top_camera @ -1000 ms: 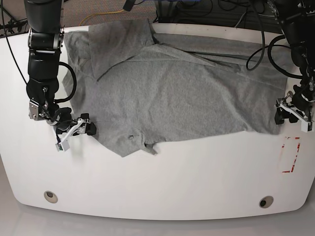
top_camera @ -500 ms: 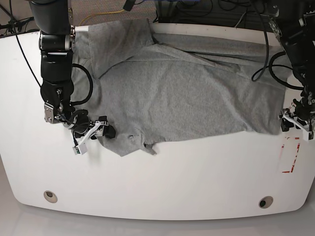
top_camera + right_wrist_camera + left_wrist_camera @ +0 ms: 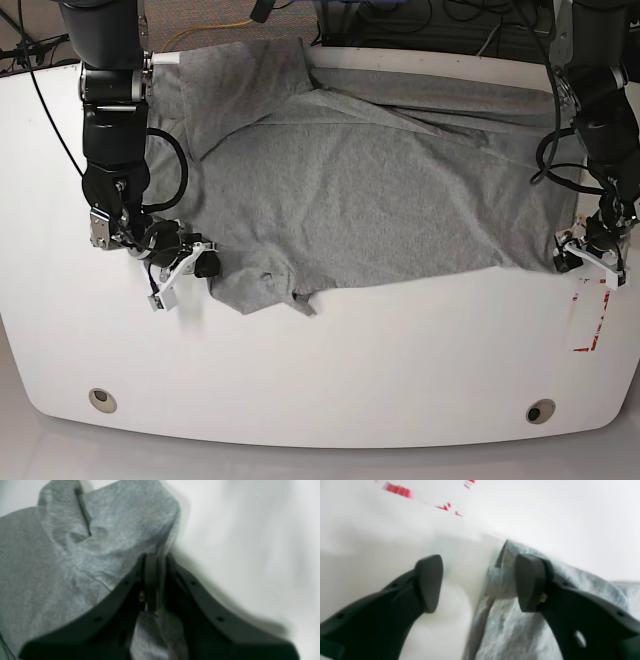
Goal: Fold the T-shirt properly
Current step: 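Move both grippers to the shirt's hem corners and grasp them, then lift the hem with both grippers and fold it over toward the collar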
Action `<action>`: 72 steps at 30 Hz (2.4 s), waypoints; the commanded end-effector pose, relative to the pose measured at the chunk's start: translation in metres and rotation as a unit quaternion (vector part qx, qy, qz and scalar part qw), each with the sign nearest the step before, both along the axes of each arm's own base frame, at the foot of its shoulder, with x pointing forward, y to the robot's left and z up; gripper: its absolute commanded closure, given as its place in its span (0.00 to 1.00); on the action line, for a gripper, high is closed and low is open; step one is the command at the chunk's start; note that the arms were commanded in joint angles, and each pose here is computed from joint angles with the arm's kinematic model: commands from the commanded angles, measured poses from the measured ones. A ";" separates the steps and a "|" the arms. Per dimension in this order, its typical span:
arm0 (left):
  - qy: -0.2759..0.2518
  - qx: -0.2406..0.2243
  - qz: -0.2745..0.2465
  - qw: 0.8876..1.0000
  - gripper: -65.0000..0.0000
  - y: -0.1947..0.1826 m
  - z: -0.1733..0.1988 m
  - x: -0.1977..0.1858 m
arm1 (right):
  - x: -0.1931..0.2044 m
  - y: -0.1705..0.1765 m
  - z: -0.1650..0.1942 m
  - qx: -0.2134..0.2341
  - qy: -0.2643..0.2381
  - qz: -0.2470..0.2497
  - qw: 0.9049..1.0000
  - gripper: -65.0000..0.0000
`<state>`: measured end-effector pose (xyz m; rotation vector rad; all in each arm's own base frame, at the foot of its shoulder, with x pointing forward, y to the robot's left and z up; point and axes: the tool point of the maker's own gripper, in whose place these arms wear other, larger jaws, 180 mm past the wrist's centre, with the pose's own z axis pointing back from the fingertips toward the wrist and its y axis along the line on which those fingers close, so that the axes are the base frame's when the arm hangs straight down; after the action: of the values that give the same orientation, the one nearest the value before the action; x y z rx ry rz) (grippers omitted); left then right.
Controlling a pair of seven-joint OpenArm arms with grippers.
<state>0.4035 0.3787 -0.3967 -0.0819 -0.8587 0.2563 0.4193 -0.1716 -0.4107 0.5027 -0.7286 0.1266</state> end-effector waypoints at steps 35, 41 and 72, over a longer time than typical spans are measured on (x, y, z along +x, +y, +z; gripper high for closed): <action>-0.094 0.145 -0.130 0.976 1.00 -0.049 0.098 0.025 | 0.009 -0.023 0.124 -0.122 -0.135 0.072 0.981 1.00; -0.091 0.154 -0.156 0.971 1.00 -0.052 0.095 0.006 | -0.015 -0.044 0.140 -0.154 -0.137 0.055 0.977 1.00; 0.050 0.164 -0.193 0.966 1.00 -0.026 0.021 -0.128 | -0.216 -0.037 0.056 -0.176 0.019 0.044 0.983 0.88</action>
<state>0.2744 0.3452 -0.3858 0.0483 -0.7351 -0.2319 0.2040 -0.2040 -0.3589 0.2156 -0.6213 0.3159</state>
